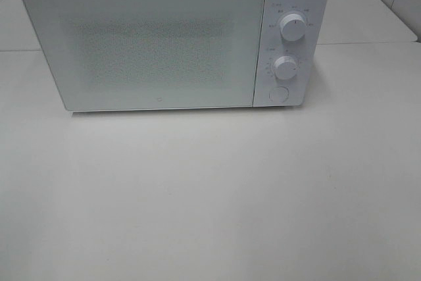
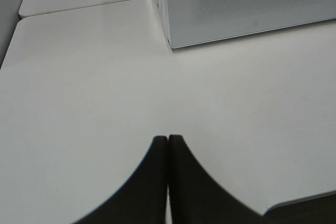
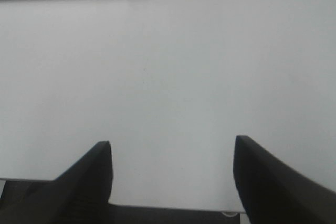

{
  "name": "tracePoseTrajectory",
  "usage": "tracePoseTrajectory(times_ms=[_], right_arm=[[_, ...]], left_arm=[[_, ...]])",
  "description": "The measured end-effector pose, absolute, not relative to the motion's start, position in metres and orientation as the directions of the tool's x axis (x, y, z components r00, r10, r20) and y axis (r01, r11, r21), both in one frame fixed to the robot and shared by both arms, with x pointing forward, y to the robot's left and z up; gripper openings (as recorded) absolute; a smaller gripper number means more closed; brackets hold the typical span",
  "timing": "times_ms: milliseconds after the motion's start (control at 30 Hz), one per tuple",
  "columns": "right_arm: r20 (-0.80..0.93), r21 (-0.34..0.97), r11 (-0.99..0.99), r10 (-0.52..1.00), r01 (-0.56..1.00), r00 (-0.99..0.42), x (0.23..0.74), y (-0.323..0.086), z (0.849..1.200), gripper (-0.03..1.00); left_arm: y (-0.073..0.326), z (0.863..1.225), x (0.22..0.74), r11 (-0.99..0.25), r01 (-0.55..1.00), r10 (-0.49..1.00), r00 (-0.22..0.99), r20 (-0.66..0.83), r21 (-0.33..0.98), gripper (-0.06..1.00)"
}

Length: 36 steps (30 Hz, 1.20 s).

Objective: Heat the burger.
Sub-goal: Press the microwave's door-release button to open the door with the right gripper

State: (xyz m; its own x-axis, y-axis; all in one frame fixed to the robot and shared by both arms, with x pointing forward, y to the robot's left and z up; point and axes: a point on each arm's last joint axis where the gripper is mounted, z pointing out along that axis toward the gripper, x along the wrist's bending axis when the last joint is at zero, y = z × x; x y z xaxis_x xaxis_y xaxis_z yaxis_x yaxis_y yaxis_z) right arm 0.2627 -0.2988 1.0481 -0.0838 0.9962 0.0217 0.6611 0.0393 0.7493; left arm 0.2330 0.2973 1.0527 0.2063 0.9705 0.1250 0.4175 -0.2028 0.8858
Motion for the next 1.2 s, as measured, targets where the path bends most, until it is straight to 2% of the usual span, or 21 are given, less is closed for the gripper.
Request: tracePoseTrajectory(times_ms=[333,1000,1200], right_arm=[[0.023,0.869,0.029,0.995,0.495,-0.098,0.232,-0.304,1.050,0.60],[0.009,0.880,0.043,0.994,0.474,-0.108,0.232,-0.304,1.052,0.58],[0.002,0.861,0.055,0.994,0.505,-0.112,0.253,-0.300,1.060,0.58]], left_arm=[[0.297,1.053,0.233,-0.203,0.417,0.970,0.206,0.125,0.886,0.00],[0.297,1.053,0.233,-0.203,0.417,0.970,0.206,0.125,0.886,0.00],[0.297,1.053,0.233,-0.203,0.417,0.970,0.206,0.125,0.886,0.00]])
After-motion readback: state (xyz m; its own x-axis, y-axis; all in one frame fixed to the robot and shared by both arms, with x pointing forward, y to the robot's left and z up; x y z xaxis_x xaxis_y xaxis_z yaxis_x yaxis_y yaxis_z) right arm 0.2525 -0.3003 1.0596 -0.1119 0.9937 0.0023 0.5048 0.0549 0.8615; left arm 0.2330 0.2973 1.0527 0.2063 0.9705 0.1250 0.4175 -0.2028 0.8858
